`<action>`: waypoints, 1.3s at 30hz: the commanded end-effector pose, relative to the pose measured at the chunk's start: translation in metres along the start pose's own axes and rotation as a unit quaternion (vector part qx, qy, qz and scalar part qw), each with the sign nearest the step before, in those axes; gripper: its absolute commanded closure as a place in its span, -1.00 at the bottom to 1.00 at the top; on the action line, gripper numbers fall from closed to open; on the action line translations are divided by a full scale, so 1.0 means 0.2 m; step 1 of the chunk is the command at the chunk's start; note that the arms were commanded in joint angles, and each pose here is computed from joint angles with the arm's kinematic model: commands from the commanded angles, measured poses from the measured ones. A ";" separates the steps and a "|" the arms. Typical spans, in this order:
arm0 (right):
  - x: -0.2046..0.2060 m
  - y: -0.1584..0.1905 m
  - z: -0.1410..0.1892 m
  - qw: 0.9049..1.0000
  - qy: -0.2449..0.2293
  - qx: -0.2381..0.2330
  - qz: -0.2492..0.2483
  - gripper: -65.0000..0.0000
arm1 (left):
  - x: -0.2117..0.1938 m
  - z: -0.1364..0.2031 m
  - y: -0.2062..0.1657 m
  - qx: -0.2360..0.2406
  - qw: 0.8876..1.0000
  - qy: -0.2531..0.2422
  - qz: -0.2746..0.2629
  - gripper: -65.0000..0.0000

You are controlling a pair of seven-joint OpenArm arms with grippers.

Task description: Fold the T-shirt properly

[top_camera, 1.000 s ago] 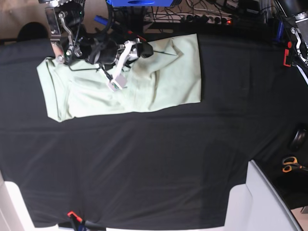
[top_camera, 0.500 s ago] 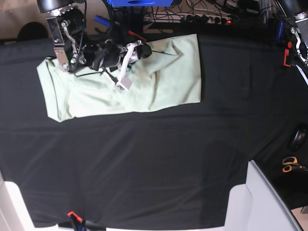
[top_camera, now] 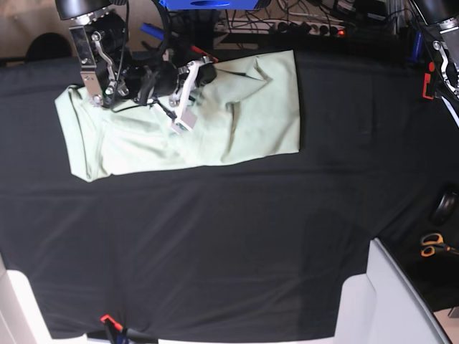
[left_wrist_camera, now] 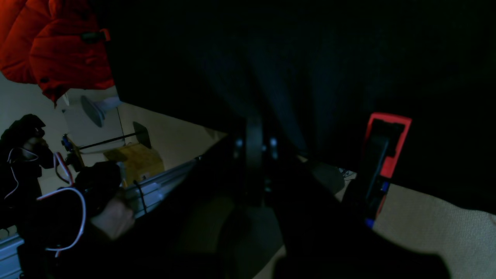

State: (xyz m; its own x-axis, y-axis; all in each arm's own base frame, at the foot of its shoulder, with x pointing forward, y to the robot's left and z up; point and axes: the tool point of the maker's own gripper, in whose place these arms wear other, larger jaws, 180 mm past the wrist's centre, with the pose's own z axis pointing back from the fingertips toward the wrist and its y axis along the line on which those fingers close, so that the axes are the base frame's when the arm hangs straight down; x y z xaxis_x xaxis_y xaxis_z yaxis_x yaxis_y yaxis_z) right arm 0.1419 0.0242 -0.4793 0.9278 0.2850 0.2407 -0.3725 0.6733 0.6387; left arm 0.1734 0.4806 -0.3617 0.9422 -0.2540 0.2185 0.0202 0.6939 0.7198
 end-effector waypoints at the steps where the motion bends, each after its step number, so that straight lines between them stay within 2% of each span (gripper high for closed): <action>1: 0.06 0.02 0.03 1.000 -0.014 0.004 0.010 1.00 | 0.03 0.01 0.10 0.024 1.000 -0.007 -0.002 1.00; 13: 0.03 0.03 0.10 0.998 -0.004 -0.031 -0.048 1.00 | 0.02 0.01 0.10 0.024 1.000 -0.005 -0.003 1.00; 19: 0.01 0.06 0.13 0.999 0.009 -0.034 -0.042 1.00 | 0.02 0.01 0.09 0.023 1.000 -0.005 -0.003 1.00; 24: -0.01 0.02 0.18 0.995 0.006 -0.057 -0.084 1.00 | 0.02 0.01 0.08 0.020 1.000 -0.005 -0.004 1.00; 39: 0.02 -0.10 0.26 0.993 0.007 -0.092 -0.073 1.00 | 0.02 0.01 0.07 0.019 1.000 -0.005 -0.004 1.00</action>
State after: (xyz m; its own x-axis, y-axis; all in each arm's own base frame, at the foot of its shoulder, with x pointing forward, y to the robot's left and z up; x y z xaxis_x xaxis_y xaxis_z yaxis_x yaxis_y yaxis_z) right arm 0.1456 -0.0276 -0.4601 0.9747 0.1903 0.1170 -0.2234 0.8326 0.5068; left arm 0.1720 0.4782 -0.3648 0.9431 -0.2518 0.2172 0.0221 0.6991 0.7147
